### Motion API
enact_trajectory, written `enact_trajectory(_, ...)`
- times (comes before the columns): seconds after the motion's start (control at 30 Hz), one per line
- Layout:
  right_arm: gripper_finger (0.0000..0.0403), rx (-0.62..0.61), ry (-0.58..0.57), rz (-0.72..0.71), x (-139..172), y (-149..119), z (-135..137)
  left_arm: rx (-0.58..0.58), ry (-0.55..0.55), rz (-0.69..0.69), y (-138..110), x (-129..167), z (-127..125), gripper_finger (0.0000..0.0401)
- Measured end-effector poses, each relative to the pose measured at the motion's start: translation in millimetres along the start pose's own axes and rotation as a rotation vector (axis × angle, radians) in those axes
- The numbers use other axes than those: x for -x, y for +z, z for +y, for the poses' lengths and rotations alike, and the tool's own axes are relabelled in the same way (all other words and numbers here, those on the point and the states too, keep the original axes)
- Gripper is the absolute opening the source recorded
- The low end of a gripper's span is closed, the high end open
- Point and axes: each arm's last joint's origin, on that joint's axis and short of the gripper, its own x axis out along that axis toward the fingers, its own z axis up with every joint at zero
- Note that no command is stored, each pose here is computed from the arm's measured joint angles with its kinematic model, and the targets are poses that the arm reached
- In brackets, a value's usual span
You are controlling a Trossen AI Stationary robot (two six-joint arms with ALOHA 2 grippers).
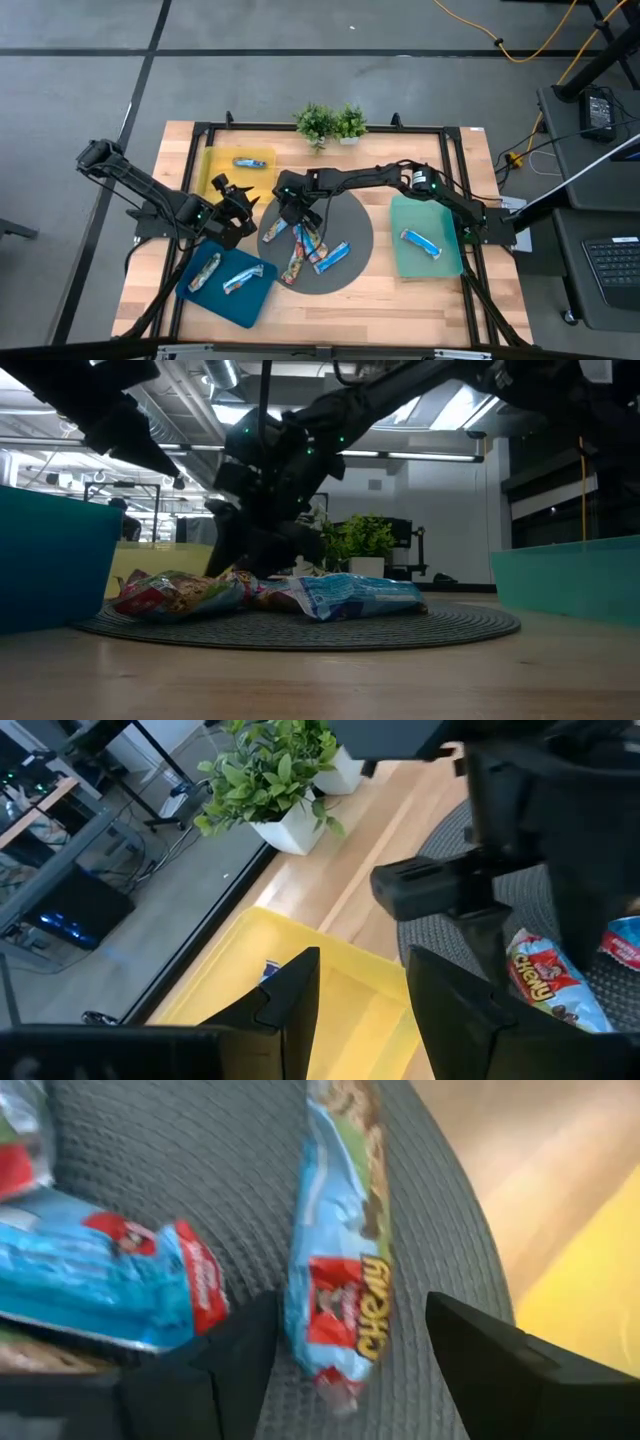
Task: Pick and place Granola Bars by type
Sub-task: Put the red granola bar into the green bin
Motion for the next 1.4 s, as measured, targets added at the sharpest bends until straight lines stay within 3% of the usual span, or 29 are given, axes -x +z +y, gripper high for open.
enact_trajectory(0.2,0.0216,-0.039,-0.010,0.004,3,-7,-5,0.001,-0.003,-0.003,0,1,0,0.0143)
enact_trajectory(0.63,0.0018,-0.080,0.036,-0.041,2,-14,-4,0.002,-0.001,-0.004,0,1,0,0.0144)
enact_trajectory(0.9,0.0038,-0.152,0.001,-0.017,8,-9,-10,0.006,-0.002,-0.004,0,1,0,0.0143)
enact_trajectory(1.03,0.0014,-0.158,-0.025,0.050,18,-3,-16,0.006,-0.003,-0.004,0,1,0,0.0143)
enact_trajectory(1.4,0.0011,-0.236,0.044,0.115,63,22,-30,0.004,-0.010,0.002,0,1,-1,0.0143)
